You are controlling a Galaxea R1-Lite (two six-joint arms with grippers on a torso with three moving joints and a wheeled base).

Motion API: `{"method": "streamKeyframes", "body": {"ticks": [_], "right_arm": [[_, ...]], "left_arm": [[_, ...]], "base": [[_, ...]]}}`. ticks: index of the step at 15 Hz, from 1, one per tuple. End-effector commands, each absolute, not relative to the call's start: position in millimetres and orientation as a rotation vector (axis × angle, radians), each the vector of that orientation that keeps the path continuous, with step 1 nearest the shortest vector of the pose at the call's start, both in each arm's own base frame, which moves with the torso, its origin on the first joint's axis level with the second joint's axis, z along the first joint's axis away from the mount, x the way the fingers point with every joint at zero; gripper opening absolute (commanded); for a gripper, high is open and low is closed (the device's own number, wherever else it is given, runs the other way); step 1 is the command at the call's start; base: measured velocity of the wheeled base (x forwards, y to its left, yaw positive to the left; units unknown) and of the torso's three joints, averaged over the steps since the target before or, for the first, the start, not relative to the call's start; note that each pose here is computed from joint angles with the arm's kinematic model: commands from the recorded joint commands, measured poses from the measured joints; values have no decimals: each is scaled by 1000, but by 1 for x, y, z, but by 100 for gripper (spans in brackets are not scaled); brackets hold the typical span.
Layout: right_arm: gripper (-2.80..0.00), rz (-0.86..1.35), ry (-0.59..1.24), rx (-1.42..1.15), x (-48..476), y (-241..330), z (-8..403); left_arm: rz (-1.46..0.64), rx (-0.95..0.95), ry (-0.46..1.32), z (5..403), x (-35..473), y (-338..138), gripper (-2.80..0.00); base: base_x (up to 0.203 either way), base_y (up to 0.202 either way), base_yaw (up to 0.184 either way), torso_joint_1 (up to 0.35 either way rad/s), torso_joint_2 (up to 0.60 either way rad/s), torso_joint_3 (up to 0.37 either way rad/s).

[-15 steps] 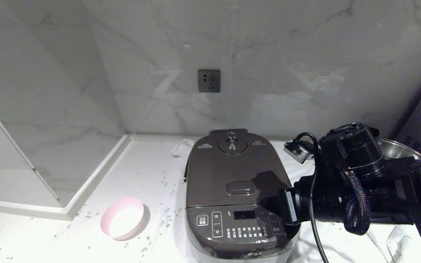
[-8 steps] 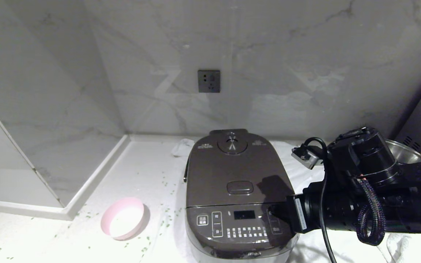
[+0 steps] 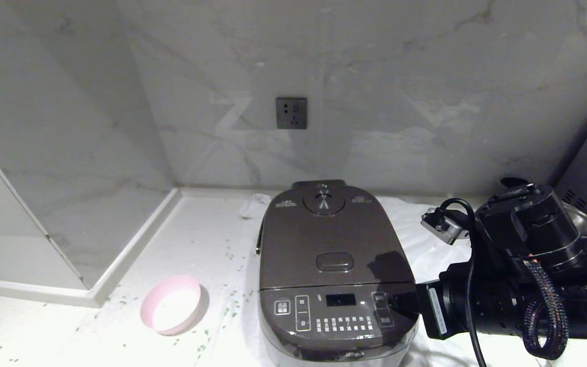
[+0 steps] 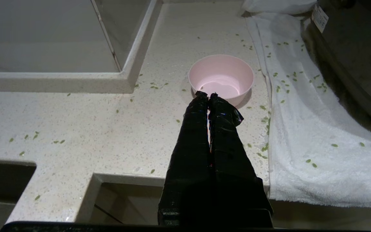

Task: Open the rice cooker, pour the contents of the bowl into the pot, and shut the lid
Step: Press the start button

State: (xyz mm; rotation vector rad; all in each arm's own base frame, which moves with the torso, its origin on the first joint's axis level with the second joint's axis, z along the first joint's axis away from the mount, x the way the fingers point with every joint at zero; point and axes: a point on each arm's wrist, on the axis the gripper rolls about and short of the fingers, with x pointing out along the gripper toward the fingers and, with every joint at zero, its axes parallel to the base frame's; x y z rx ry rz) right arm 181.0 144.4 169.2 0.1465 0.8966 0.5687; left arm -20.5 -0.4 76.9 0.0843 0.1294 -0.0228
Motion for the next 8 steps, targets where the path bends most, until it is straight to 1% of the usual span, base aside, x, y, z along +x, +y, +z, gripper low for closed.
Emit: {"method": "streamKeyframes", "body": {"ticks": [1,3,6,8], "right_arm": [[-280,578,905,147,179,145,168],[-280,573,914,146,179,145,166],[-280,558,967,145,174,140,149],[-280,557,954,154,176,140,143]], "left_arm": [[-21,85,129,77,-21,0,-280],[-21,85,130,77,-21,0,-280],[-21,86,128,77,-21,0,-280],[-21,85,128,77,-21,0,-280]], "base": [[0,0,0,0,0,0],[0,0,0,0,0,0],[0,0,0,0,0,0],[0,0,0,0,0,0]]}}
